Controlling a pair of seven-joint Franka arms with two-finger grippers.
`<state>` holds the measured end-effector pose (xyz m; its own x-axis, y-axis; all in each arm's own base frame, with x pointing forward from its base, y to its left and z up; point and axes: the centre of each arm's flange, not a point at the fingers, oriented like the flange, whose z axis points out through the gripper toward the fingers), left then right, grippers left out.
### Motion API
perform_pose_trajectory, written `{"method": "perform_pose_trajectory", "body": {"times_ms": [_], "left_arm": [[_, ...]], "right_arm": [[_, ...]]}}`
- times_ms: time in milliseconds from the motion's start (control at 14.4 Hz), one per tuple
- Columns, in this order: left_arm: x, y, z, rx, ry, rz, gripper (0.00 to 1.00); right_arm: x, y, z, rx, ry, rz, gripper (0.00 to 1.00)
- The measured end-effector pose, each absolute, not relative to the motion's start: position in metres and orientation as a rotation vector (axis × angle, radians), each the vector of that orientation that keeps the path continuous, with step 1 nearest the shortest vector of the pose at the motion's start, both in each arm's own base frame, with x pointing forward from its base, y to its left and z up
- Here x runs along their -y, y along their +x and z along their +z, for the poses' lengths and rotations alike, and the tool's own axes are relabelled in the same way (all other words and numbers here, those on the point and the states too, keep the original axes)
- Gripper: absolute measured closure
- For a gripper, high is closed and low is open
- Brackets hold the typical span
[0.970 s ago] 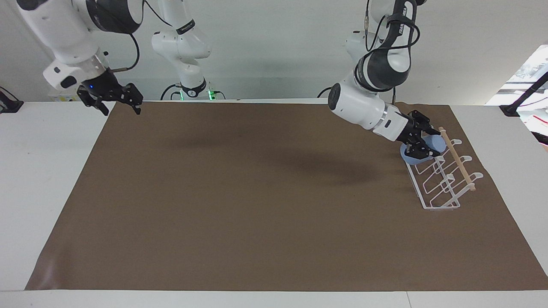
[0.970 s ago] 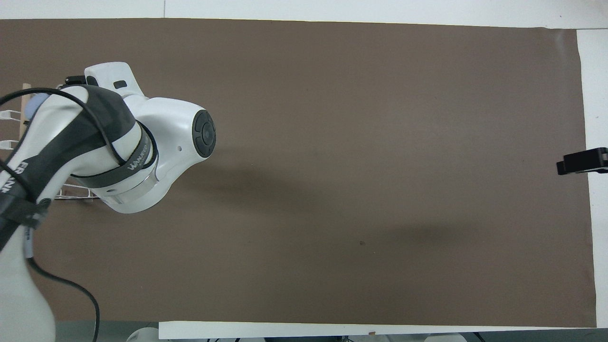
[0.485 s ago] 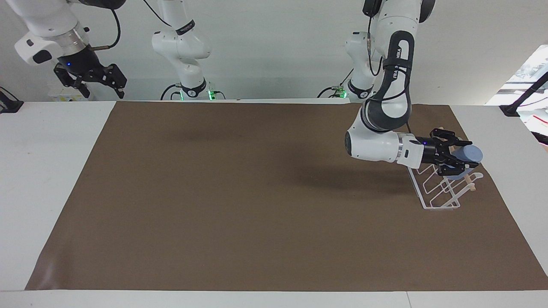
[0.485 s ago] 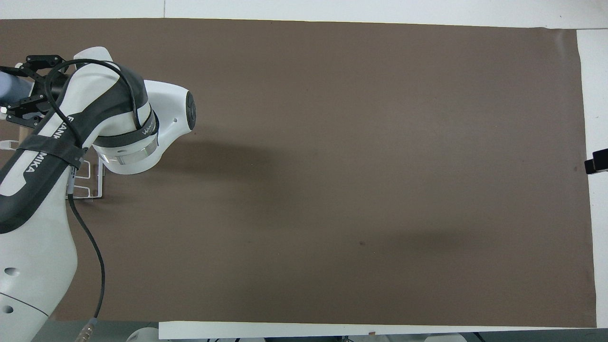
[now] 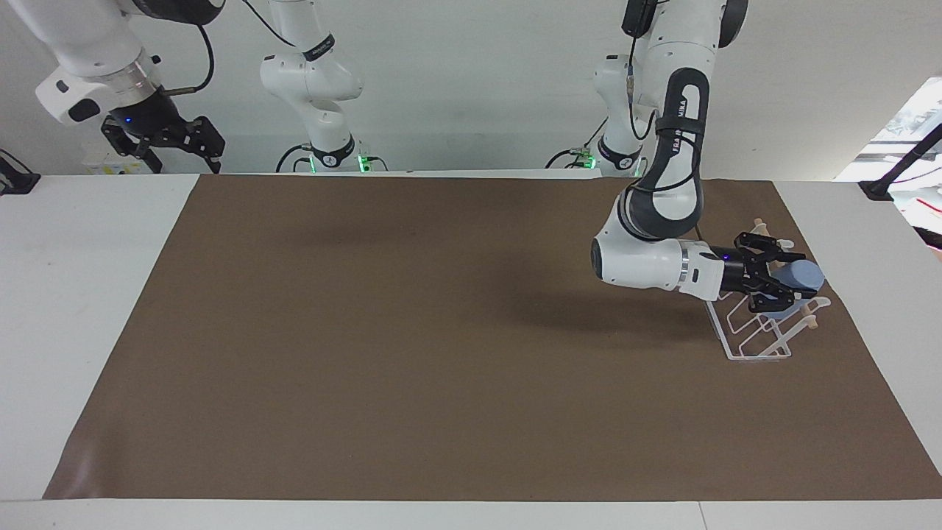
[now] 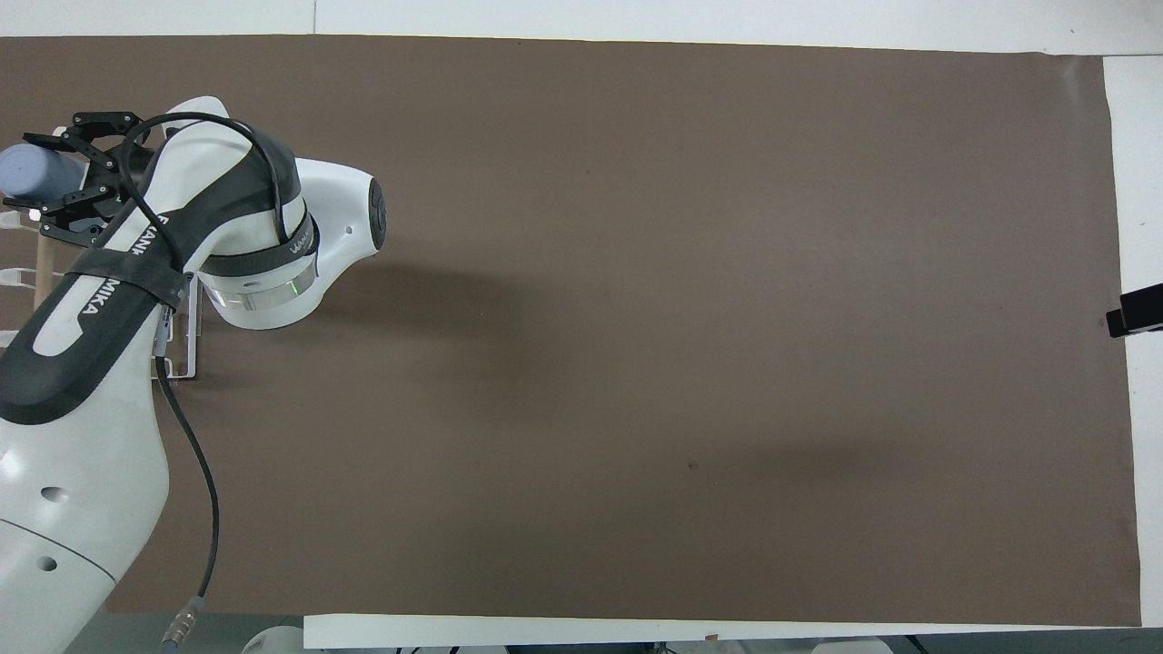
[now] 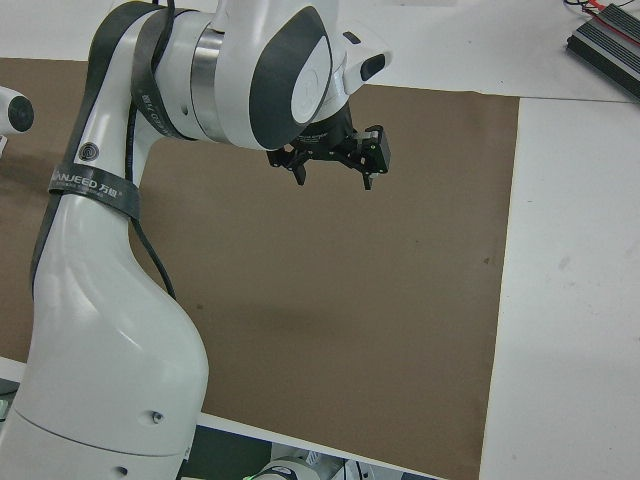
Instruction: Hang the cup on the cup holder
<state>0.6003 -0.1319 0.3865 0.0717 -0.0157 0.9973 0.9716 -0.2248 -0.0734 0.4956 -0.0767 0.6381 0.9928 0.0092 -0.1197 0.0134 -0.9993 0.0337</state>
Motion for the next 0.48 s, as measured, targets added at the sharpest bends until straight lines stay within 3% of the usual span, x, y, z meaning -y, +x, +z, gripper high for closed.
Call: {"method": "perform_pose_trajectory", "body": {"times_ms": [485], "left_arm": [[0.123,0.604,0.369,1.075,-1.425,-1.304,0.33]], "right_arm": [[0.077,0.495,0.638,-0.016,3.102,-0.186,0.00]]}}
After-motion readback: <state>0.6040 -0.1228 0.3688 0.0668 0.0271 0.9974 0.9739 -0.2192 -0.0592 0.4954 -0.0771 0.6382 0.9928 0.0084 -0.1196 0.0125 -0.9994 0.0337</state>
